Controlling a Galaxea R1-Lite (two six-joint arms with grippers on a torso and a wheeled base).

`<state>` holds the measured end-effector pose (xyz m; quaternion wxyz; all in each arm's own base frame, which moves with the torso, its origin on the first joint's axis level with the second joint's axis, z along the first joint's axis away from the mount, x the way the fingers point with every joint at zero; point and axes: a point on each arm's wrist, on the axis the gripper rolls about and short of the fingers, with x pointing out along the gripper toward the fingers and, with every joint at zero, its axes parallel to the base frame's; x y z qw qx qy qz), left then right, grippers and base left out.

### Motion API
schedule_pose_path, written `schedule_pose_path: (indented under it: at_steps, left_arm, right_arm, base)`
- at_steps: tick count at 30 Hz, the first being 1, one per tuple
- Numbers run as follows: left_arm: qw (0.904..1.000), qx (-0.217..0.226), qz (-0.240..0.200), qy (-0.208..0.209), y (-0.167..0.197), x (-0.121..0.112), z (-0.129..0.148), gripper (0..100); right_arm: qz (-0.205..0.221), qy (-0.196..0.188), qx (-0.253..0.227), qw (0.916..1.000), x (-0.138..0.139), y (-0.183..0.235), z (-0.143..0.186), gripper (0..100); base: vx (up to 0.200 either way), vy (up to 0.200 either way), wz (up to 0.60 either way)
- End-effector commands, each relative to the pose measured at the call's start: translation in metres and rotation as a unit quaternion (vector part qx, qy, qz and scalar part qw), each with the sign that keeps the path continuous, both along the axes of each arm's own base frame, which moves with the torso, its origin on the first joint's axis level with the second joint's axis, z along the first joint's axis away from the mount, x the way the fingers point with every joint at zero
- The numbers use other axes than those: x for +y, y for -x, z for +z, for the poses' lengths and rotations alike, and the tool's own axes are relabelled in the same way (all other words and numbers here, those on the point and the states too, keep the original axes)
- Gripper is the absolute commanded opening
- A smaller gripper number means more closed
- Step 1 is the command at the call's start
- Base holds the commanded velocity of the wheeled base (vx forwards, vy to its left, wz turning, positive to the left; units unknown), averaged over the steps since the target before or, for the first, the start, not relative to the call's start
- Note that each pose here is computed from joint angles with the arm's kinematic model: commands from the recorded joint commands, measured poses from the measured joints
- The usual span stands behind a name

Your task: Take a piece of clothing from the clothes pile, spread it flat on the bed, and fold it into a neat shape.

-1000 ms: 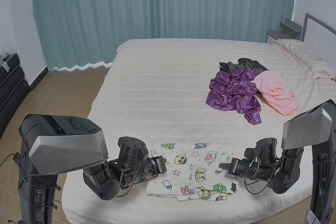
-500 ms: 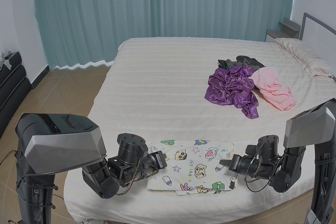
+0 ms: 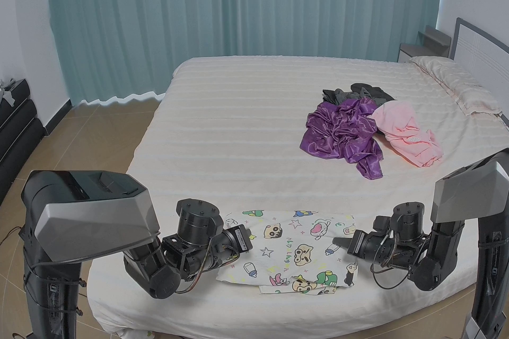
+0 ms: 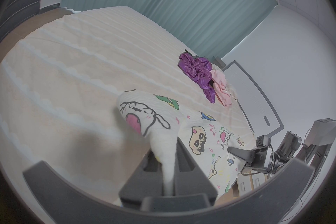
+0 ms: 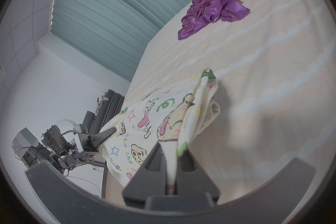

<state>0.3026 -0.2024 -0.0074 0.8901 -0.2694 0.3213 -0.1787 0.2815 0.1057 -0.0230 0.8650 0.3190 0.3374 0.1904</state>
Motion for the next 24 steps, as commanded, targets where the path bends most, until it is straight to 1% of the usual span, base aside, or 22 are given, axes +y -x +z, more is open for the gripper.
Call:
schedule_pose_path:
  at_steps: [1,4,24]
  left_arm:
    - [1.0000,-0.004,0.004,0.001,-0.0002,0.0002,0.0028,0]
    - [0.9999,-0.009,0.004,0.004,-0.0002,0.0002,0.0073,0]
    - [1.0000,-0.007,0.004,0.003,-0.0002,0.0002,0.0056,0]
  right_arm:
    - [-0.003,-0.003,-0.008,1.0000,-0.0017,-0.0011,0.0048,0]
    - [-0.009,-0.005,-0.012,0.9999,-0.0048,-0.0023,0.0075,0]
    - [-0.018,-0.007,-0.018,0.9997,-0.0093,-0.0048,0.0114,0]
  base:
    - [0.000,-0.200,0.00]
    - [0.000,-0.200,0.00]
    - [0.000,-0.200,0.00]
